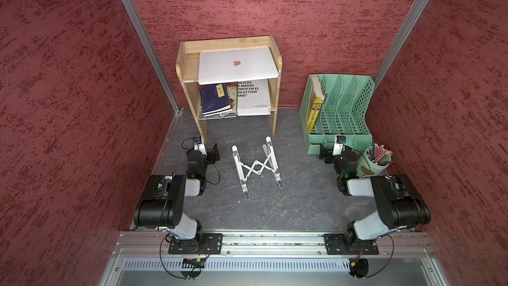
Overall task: Close the laptop lid and set it aside
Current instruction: Reset both arms
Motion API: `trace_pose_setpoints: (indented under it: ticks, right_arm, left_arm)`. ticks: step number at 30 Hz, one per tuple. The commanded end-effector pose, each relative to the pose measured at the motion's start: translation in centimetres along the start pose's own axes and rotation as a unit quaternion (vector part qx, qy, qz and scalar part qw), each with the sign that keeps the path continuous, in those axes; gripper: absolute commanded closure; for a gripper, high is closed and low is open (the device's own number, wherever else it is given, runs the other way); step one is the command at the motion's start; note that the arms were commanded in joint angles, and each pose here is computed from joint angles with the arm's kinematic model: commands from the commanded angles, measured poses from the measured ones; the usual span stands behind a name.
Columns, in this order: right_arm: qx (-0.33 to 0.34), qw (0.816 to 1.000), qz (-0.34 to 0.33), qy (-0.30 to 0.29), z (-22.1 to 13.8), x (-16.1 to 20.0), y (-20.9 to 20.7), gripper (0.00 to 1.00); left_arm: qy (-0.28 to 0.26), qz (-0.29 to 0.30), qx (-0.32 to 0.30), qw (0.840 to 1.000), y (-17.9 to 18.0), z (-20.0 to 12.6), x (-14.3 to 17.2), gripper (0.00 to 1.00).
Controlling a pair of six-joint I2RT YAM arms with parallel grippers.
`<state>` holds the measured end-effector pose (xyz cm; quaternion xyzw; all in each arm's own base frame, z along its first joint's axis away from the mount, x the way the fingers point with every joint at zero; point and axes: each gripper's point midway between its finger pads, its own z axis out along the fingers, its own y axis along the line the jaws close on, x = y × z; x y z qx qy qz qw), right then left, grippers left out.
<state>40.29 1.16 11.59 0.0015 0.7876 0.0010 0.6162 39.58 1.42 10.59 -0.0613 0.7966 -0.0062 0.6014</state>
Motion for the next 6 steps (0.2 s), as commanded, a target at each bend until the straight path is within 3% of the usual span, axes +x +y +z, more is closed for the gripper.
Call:
trace_pose_setpoints:
  ticks: [1,6]
  right_arm:
    - [-0.003,1.0,-0.002,0.001,-0.02,-0.09,-0.03,0.01]
    - [-0.003,1.0,-0.002,0.001,-0.01,-0.08,-0.04,0.02]
  left_arm:
    - [-0.01,0.006,0.006,1.0,-0.17,0.28,-0.89,0.0]
    - [-0.011,0.007,0.009,1.0,-0.25,0.22,-0.91,0.0]
